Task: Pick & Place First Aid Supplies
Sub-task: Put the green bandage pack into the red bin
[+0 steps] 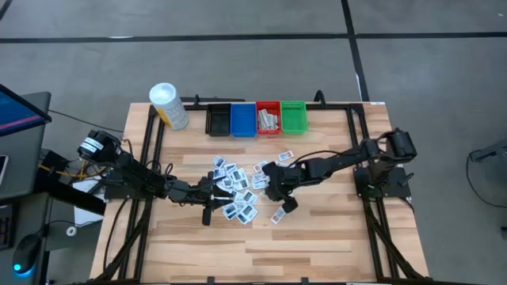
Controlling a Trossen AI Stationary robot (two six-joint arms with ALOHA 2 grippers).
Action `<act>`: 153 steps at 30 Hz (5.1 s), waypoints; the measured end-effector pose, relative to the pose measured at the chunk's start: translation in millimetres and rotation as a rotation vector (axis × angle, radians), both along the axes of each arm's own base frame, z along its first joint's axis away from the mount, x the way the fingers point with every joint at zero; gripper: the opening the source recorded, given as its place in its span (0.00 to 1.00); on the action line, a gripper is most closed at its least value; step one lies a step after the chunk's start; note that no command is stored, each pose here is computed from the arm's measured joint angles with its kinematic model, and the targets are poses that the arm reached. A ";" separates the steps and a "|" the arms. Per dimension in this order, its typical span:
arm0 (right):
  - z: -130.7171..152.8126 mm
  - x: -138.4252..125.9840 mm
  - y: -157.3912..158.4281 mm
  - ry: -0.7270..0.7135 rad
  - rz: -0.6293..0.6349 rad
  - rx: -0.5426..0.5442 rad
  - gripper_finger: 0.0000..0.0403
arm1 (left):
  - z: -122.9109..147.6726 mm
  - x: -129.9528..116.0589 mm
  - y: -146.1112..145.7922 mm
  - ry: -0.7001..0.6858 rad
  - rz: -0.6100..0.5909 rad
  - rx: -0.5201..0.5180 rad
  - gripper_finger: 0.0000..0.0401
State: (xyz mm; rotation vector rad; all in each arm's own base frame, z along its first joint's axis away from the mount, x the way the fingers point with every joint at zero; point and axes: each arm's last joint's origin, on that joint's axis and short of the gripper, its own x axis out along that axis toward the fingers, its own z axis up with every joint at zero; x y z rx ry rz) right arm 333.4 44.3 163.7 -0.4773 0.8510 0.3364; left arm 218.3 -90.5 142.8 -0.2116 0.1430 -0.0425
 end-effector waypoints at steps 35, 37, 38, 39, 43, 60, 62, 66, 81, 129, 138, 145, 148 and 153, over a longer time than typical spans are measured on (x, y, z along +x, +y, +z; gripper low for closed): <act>38.3 1.0 -189.1 -0.504 -0.834 -0.012 0.00 | -0.1 -0.1 0.0 0.001 -0.001 0.004 0.23; 27.2 -2.7 -198.4 -0.468 -0.877 -0.002 0.00 | -0.2 -0.1 0.1 0.001 0.000 0.004 0.23; 22.1 -1.2 -202.5 -0.471 -0.887 -0.001 0.00 | -0.2 -0.1 0.1 0.002 0.000 0.004 0.23; 17.1 0.7 -204.8 -0.469 -0.891 -0.001 0.00 | -0.2 -0.1 0.0 0.002 -0.001 0.004 0.23; 1.1 -0.4 -215.0 -0.431 -0.920 -0.008 0.00 | -0.3 -0.1 0.1 0.002 0.000 0.002 0.23; -7.0 -0.8 -223.4 -0.443 -0.951 0.001 0.11 | -0.5 -0.1 0.1 0.004 0.000 0.005 0.23; -7.0 -0.8 -223.5 -0.443 -0.952 0.001 0.15 | -0.5 -0.1 0.1 0.004 0.000 0.005 0.23; -7.1 -0.9 -223.6 -0.449 -0.972 0.020 0.22 | -0.5 -0.1 0.1 0.004 0.000 0.005 0.23; -11.3 25.9 -151.7 -0.359 -0.678 -0.086 0.21 | -0.8 -0.2 0.1 0.007 0.000 0.007 0.23; -13.9 -7.5 -0.1 0.157 -0.444 0.196 0.47 | -1.6 -0.3 0.1 0.014 0.000 0.007 0.23; -21.5 -13.4 -0.2 0.174 -0.459 0.191 0.52 | -1.6 -0.3 0.1 0.014 0.000 0.007 0.23; -25.1 -15.9 -1.2 0.178 -0.461 0.189 0.49 | -1.6 -0.3 0.1 0.014 0.000 0.007 0.23; -24.5 -14.9 -1.1 0.167 -0.460 0.193 0.48 | -1.6 -0.3 0.1 0.014 0.000 0.007 0.23; -24.3 -14.6 -1.1 0.164 -0.460 0.194 0.46 | -1.6 -0.3 0.1 0.014 0.000 0.007 0.23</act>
